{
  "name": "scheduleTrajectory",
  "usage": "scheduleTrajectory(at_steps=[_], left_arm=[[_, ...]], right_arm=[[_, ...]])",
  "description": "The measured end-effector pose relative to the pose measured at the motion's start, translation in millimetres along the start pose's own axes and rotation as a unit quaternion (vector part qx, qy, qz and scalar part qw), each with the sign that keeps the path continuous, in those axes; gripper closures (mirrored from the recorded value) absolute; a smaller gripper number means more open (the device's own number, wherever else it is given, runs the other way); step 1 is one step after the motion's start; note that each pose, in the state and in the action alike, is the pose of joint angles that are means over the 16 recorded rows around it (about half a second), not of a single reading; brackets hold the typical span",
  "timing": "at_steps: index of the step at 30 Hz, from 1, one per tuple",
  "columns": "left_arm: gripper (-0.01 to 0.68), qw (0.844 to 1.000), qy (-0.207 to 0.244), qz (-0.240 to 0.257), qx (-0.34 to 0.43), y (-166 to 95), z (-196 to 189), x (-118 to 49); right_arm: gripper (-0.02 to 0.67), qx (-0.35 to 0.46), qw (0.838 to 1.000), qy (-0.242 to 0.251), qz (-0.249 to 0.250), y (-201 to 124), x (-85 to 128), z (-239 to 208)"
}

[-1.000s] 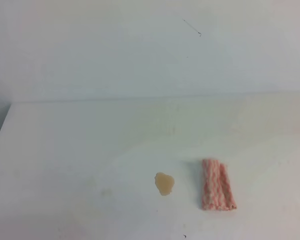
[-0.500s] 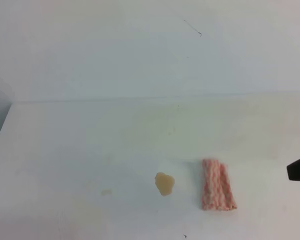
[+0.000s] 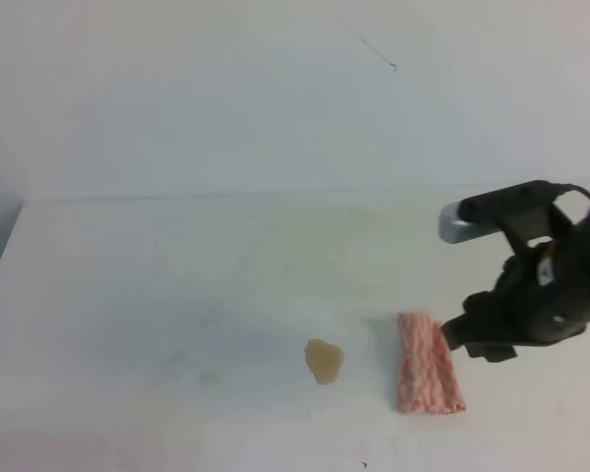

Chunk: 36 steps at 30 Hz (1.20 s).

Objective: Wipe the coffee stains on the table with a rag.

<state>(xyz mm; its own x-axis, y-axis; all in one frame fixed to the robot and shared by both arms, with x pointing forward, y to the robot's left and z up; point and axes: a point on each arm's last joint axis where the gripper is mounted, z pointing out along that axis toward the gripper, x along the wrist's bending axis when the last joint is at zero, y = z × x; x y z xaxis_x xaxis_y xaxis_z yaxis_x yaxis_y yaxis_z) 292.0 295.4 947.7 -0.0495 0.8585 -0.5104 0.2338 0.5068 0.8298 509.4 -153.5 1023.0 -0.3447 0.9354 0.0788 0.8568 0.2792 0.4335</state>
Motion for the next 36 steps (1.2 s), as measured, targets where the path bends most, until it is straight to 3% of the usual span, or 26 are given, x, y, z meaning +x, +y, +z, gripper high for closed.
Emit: scheduleTrajectory(at_steps=[11,19,27,36], left_arm=[[0.672,1.0,0.0,0.0,-0.001,0,0,-0.1],[0.672,1.0,-0.001,0.0,-0.002,0,0,-0.1],[0.672,1.0,-0.001,0.0,-0.002,0,0,-0.1],[0.672,1.0,-0.001,0.0,-0.002,0,0,-0.1]], right_arm=[[0.271,0.066,0.997,-0.027,-0.003,23,24,81],[0.438,0.107,0.994,-0.033,-0.001,21,24,114],[0.619,0.111,0.993,-0.026,-0.012,31,28,114],[0.652,0.073,0.995,0.055,-0.039,59,60,94]])
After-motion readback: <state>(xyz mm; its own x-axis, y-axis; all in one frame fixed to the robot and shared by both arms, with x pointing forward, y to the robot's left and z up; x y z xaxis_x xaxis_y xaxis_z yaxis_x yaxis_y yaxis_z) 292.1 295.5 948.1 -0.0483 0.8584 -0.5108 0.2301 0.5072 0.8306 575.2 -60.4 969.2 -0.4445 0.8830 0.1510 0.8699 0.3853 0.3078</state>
